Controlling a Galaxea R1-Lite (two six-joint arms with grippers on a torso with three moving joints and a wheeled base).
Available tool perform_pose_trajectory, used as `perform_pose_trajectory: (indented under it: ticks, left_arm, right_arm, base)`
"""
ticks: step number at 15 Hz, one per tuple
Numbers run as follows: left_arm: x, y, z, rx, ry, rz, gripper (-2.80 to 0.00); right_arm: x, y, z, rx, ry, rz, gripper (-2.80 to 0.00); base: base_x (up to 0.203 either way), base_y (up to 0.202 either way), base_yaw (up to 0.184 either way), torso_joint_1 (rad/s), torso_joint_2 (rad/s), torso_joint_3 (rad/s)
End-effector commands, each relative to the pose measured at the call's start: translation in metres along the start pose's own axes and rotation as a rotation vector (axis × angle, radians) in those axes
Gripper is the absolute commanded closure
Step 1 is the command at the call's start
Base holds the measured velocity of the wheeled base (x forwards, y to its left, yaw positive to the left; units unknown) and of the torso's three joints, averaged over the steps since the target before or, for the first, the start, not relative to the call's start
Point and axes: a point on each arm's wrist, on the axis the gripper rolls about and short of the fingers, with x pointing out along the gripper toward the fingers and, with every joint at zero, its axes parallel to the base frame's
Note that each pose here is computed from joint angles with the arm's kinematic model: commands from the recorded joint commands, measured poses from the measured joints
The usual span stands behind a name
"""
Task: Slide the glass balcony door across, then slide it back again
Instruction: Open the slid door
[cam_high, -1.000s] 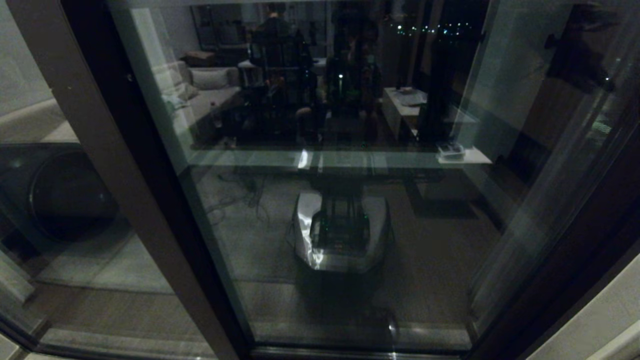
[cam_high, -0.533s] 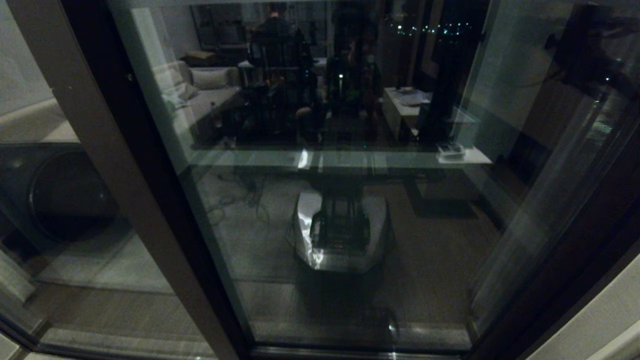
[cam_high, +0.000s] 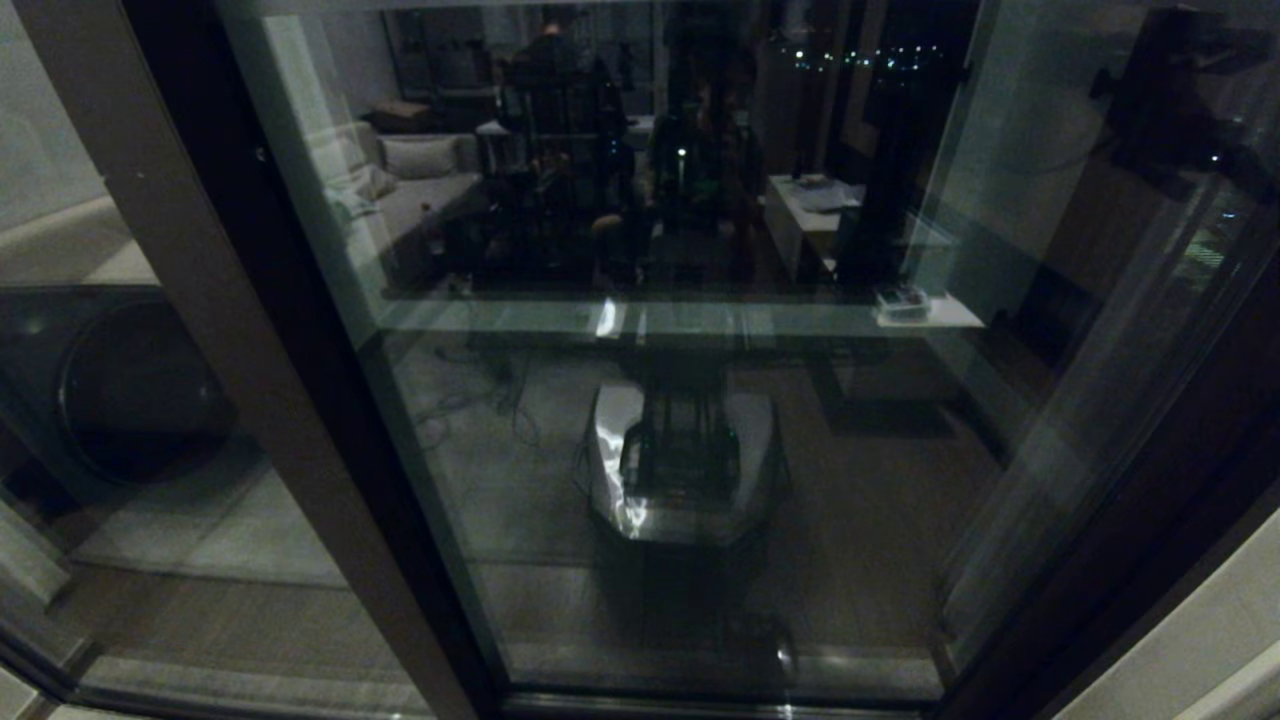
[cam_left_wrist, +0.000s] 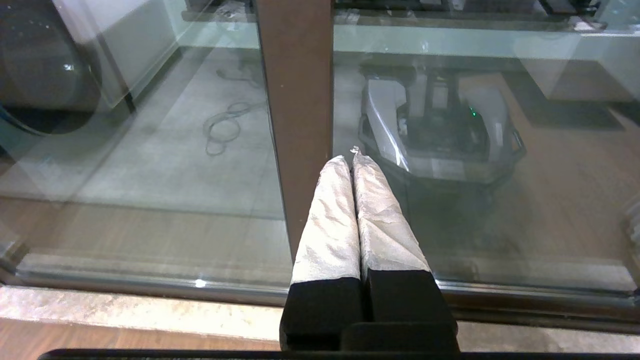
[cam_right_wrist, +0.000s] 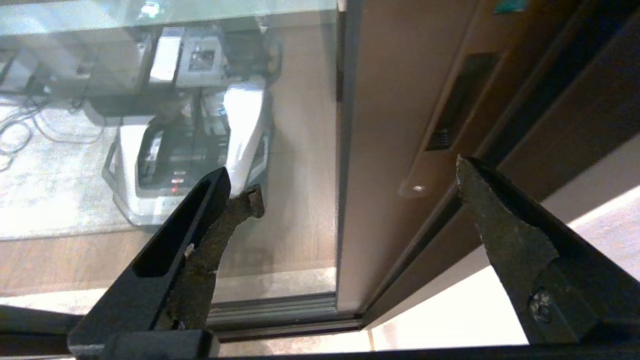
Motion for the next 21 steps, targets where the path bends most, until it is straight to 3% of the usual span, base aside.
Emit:
perform_pose_trajectory:
  ticks: [1,10,21]
  left_arm:
    - [0.0,0.0,0.0,-0.001,0.001,0.0,0.0]
    - [0.0,0.0,0.0,-0.001,0.001,0.0,0.0]
    - [0.0,0.0,0.0,0.0,0.001,0.0,0.0]
  right_arm:
    - [0.003,0.004,-0.001,-0.007,0.004,0.023,-2.8]
    - [0.036,-0.006,-0.008,0.007,0.047,0.043,-2.8]
    - [0.044,-0.008,-0.006,0.001,0.039,0.04,-2.8]
  base:
    - [0.0,0.0,0.0,0.0,0.0,0.0]
    - [0.0,0.0,0.0,0.0,0.0,0.0]
    - [0.0,0.0,0.0,0.0,0.0,0.0]
